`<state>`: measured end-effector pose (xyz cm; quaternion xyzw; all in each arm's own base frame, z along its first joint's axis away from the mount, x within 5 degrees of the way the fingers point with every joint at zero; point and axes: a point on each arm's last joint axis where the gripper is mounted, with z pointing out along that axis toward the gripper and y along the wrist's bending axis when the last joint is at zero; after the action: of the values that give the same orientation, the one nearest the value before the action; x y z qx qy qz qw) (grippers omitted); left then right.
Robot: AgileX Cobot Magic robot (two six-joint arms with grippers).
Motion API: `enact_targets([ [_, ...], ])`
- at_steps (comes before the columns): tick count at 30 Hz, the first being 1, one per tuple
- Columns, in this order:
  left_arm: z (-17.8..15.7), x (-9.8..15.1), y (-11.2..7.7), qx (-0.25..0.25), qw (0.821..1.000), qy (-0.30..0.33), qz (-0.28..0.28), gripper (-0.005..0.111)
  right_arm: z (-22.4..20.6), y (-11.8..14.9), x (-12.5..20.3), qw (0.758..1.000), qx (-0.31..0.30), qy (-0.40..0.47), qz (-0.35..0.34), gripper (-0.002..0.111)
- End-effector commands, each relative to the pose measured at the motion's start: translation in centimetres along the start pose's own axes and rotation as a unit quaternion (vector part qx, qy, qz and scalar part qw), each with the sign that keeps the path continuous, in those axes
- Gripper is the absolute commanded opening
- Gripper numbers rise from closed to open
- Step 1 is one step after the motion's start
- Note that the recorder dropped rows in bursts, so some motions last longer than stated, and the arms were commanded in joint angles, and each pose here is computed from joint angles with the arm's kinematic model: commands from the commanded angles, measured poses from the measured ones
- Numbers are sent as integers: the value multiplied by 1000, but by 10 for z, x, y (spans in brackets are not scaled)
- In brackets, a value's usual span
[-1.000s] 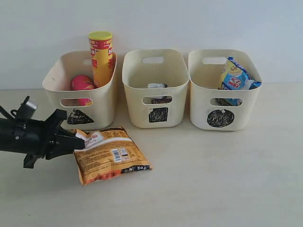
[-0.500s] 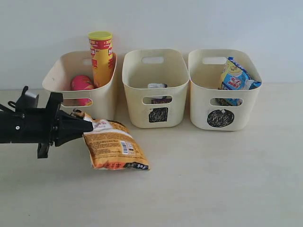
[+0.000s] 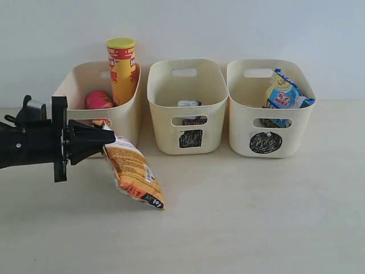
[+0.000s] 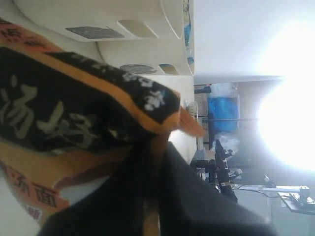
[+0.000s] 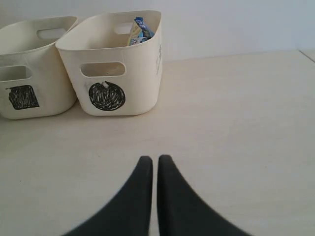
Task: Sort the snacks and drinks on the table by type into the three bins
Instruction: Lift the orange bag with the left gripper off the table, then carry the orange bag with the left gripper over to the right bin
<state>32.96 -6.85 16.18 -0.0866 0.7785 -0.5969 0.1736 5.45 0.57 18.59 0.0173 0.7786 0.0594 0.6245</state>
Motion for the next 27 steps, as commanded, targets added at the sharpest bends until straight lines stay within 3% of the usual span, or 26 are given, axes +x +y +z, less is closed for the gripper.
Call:
enact_targets([
  [1, -4, 0, -14, 25, 1000, -6, 16, 4, 0, 0, -2, 1000, 1, -9, -1, 0],
  [8, -9, 1, -34, 35, 999, -12, 39, 4, 0, 0, -2, 1000, 1, -9, -1, 0],
  [14, -1, 5, -62, 54, 996, 1, 71, 4, 0, 0, -2, 1000, 1, -9, -1, 0],
  [27, 49, 9, -162, 128, 977, 58, 162, 4, 0, 0, -2, 1000, 1, -9, -1, 0],
])
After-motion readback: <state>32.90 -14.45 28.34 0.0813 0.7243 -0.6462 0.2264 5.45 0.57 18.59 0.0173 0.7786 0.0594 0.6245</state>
